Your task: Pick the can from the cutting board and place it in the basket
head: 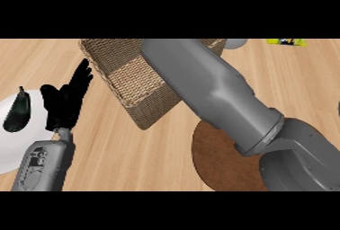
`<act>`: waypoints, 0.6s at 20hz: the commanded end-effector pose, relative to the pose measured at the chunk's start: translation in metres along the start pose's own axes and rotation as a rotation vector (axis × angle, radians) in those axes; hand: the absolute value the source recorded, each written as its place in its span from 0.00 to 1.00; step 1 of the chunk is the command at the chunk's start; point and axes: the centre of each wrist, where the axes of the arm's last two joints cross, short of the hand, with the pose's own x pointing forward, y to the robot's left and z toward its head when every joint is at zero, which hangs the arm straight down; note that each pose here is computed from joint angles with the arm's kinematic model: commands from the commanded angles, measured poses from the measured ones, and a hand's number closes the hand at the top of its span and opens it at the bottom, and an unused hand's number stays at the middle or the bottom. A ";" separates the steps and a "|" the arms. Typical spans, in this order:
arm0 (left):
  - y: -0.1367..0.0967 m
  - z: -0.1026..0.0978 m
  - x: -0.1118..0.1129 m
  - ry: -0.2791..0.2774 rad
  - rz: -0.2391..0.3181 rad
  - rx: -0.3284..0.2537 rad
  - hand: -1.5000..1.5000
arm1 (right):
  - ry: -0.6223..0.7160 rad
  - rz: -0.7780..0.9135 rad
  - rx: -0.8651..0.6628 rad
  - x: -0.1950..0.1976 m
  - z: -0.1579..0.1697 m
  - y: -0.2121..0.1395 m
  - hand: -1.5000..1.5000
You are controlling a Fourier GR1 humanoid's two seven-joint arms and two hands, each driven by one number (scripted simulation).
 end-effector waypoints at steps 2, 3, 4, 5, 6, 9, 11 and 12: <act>0.009 -0.004 0.004 -0.016 -0.012 0.008 0.50 | 0.015 0.166 0.011 0.026 0.000 -0.021 1.00; 0.015 0.004 -0.001 -0.012 -0.005 -0.003 0.50 | 0.040 0.163 0.035 0.021 -0.004 -0.018 1.00; 0.001 0.001 0.001 -0.004 0.027 0.021 0.50 | 0.039 0.166 0.028 0.010 0.004 -0.007 1.00; 0.014 0.002 0.001 0.002 0.001 0.008 0.50 | 0.029 0.174 0.041 0.013 0.002 -0.010 1.00; 0.005 0.001 0.000 0.003 0.001 -0.009 0.50 | 0.061 0.175 0.058 0.015 0.001 -0.011 1.00; 0.000 0.002 -0.002 -0.005 0.005 0.012 0.50 | 0.103 0.239 0.189 0.014 -0.001 -0.012 1.00; -0.007 -0.001 0.003 0.000 0.003 0.002 0.50 | 0.119 0.247 0.251 0.006 0.000 -0.005 1.00; 0.007 0.000 -0.003 0.002 0.013 0.011 0.50 | 0.116 0.246 0.271 0.001 0.004 -0.001 1.00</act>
